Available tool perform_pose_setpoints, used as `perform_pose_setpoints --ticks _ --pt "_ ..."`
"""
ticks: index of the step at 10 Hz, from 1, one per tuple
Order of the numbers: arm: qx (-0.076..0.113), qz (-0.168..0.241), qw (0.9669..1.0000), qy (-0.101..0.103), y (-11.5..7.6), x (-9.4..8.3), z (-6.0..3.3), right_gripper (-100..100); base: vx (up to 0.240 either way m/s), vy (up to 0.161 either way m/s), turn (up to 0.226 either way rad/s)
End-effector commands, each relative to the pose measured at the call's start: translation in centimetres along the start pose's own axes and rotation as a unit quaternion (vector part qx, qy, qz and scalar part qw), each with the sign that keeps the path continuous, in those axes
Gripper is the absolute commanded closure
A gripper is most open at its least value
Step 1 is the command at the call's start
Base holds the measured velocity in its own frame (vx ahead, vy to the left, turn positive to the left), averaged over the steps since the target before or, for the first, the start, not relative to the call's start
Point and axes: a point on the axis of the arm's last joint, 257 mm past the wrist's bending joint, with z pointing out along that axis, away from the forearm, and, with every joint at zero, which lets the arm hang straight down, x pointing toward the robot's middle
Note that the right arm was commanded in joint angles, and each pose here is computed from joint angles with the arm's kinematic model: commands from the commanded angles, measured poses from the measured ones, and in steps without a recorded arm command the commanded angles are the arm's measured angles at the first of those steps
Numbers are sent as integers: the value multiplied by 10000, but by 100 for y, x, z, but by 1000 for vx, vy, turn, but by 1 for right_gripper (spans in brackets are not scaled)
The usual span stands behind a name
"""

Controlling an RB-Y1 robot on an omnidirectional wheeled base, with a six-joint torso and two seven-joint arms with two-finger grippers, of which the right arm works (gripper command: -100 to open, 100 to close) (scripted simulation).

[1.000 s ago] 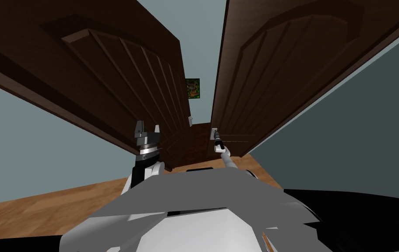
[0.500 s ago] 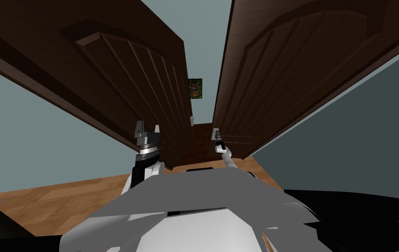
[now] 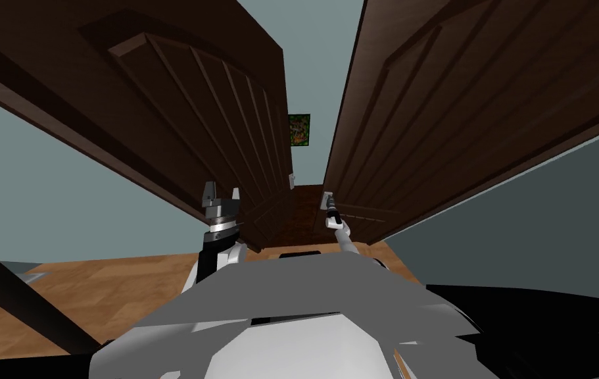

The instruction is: Push the door open

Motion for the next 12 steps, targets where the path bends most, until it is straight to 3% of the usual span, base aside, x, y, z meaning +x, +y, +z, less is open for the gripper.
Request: perform_pose_setpoints --ticks 1,4,5,8,12 --pt "-119 -52 9998 -138 87 -177 51 100 30 -21 28" --pt "-183 -77 9988 -452 160 -511 72 100 34 -47 68" --pt "-99 -60 9992 -370 88 -401 62 -100 -59 43 7" --pt "-15 -8 9994 -348 28 -355 49 -100 -189 129 -38" --pt "152 182 9993 -283 -101 -160 -1 -100 -183 140 -28"
